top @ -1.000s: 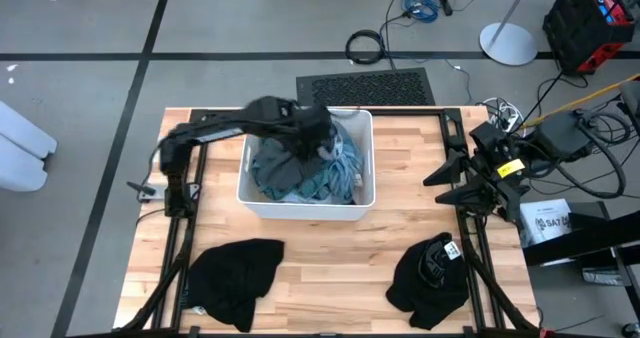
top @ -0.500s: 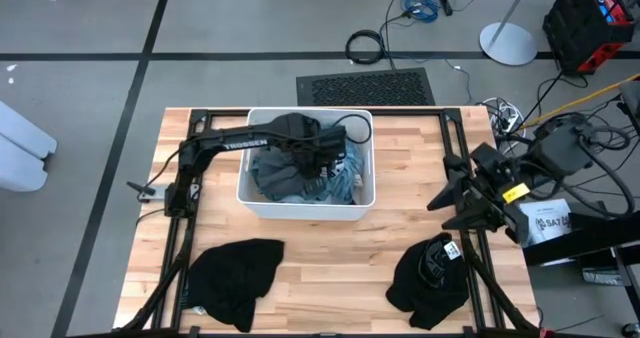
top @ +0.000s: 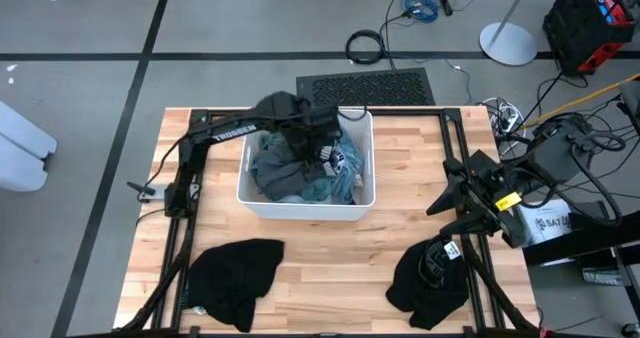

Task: Sort clothes
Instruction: Put the gray boxer into the white laundry bin, then put the black boxer into the white laundry bin

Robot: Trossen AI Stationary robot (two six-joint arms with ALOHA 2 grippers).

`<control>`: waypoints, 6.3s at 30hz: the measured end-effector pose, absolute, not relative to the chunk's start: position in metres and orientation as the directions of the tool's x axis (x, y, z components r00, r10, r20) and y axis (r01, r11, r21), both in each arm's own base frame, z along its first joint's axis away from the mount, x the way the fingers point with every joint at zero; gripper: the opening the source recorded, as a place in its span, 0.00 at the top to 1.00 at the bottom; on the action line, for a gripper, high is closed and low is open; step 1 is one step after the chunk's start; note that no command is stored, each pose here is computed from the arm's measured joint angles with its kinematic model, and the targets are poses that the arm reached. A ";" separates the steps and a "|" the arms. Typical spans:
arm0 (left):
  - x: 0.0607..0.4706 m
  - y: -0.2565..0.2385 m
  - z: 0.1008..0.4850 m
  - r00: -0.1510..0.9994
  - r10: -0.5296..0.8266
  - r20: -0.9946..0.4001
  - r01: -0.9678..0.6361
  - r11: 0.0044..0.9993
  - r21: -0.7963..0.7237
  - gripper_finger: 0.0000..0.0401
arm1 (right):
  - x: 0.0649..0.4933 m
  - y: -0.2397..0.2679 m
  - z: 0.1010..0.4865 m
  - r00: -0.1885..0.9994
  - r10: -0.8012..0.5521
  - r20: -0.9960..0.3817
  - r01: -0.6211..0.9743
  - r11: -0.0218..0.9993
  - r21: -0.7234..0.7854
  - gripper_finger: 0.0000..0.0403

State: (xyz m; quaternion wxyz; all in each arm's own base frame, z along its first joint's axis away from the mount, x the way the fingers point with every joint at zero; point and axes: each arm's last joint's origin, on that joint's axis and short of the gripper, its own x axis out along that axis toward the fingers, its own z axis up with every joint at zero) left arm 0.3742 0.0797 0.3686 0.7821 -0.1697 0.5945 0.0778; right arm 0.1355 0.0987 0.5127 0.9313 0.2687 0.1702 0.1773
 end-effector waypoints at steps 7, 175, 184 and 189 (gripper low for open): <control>0.351 0.072 0.412 0.439 -0.146 -0.886 -0.258 0.925 -0.280 0.41 | 0.135 0.098 0.509 0.872 0.417 -0.258 -0.220 0.803 0.555 0.47; 0.455 -0.123 0.424 0.973 0.032 -0.230 -0.178 0.743 -0.646 0.60 | 0.170 0.125 0.381 0.976 -0.055 0.210 -0.166 0.435 0.885 1.00; 0.454 -0.125 0.425 0.974 -0.020 -0.226 -0.137 0.744 -0.654 0.96 | 0.167 0.120 0.389 0.962 -0.069 0.263 -0.189 0.525 0.830 0.93; 0.453 -0.131 0.426 0.973 -0.052 -0.224 -0.112 0.745 -0.658 0.97 | 0.155 0.110 0.395 0.962 -0.066 0.265 -0.185 0.558 0.809 0.86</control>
